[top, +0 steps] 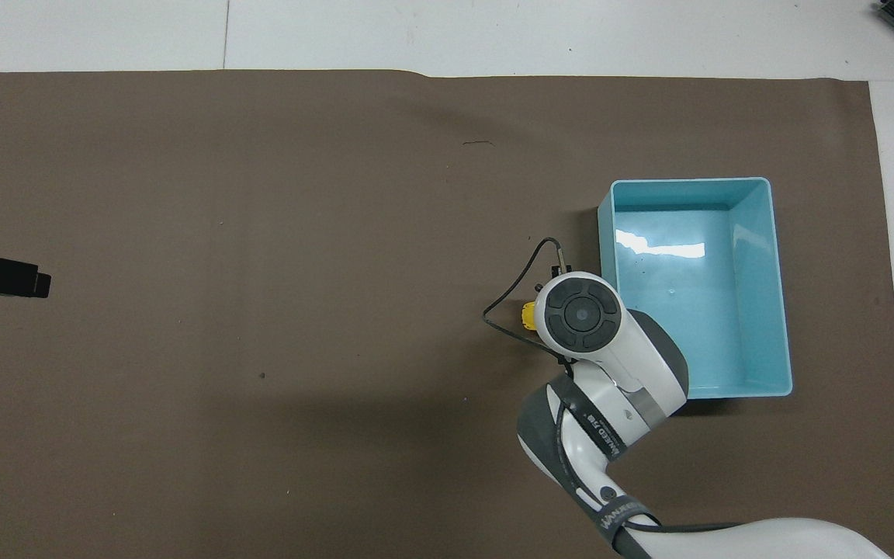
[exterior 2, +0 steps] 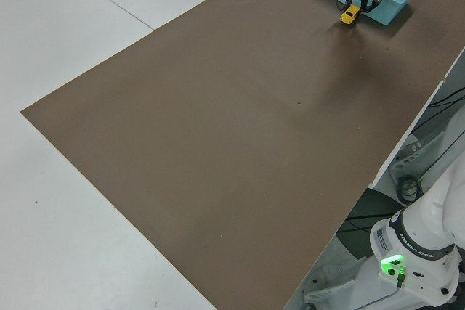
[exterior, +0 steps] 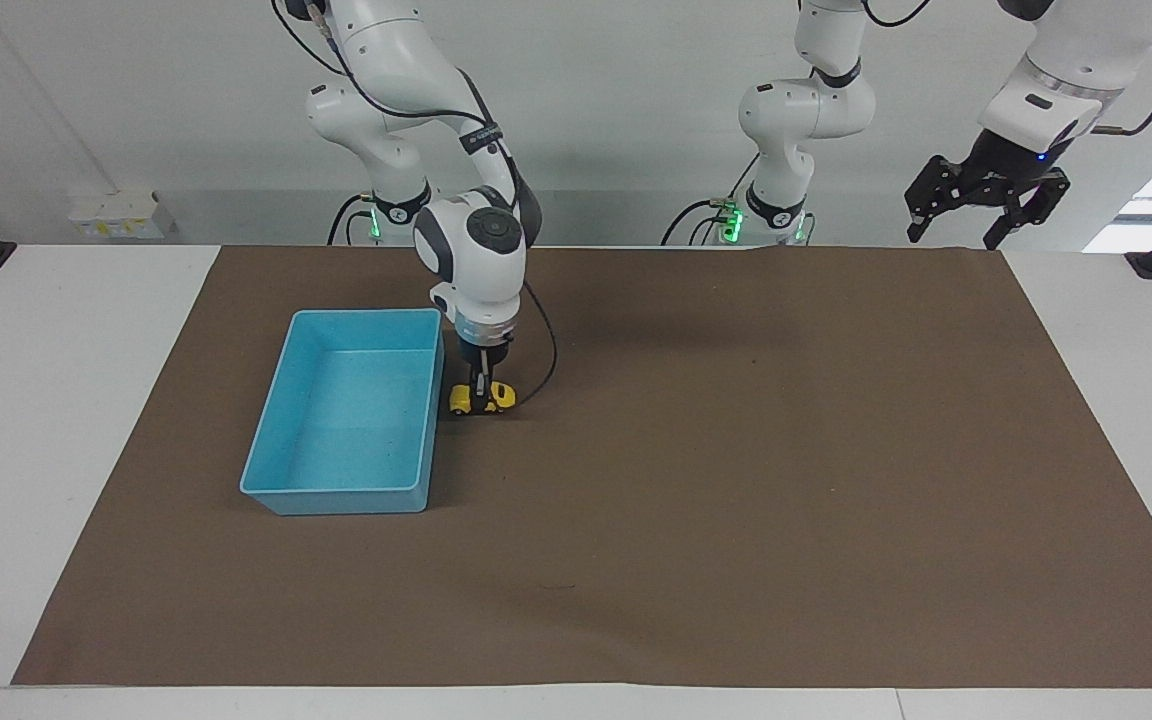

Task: Wind up and store yellow beetle car
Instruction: 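Lower the right gripper onto the yellow car and grasp it, then lift the car with the right gripper and lower it into the box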

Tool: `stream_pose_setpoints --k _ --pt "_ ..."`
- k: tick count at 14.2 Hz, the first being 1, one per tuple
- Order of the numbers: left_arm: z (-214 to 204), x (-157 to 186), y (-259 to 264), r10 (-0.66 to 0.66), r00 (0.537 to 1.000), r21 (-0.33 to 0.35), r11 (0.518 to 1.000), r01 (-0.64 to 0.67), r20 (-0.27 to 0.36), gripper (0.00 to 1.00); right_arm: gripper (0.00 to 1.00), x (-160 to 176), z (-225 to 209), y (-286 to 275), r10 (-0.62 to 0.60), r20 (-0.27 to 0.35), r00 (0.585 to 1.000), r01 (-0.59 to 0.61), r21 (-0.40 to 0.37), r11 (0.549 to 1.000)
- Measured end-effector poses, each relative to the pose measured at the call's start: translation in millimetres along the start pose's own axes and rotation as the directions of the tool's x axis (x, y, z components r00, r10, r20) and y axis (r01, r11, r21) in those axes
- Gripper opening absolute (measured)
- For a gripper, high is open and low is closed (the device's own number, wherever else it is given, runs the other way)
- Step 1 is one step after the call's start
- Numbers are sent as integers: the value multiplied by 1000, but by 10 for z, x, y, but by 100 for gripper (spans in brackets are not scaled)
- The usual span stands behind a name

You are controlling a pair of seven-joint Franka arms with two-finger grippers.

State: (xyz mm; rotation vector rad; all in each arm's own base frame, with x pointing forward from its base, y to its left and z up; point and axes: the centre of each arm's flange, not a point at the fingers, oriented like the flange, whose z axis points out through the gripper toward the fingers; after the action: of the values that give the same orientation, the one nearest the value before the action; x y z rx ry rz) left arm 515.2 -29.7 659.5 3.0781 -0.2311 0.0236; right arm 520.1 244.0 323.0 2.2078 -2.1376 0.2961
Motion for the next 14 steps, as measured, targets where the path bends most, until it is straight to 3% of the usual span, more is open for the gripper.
stream_pose_setpoints --k 5,9,11,13,14 --pt "40 -30 4 0 1000 -5 1000 0 29 100 45 27 -450 -144 -20 29 999 19 45 999" --pt "36 -34 -12 -4 1000 -5 1000 5 29 100 45 215 -923 -46 -200 50 979 199 22 980" --pt "33 -38 -37 -9 1000 -5 1000 10 29 100 45 325 -1105 8 -358 48 932 358 19 934" --pt "32 -39 -45 -11 1000 -5 1000 11 29 100 45 427 -1108 9 -531 44 846 531 13 847" --pt "32 -39 -45 -11 1000 -5 1000 11 29 100 45 540 -1053 -20 -619 48 784 619 8 785"
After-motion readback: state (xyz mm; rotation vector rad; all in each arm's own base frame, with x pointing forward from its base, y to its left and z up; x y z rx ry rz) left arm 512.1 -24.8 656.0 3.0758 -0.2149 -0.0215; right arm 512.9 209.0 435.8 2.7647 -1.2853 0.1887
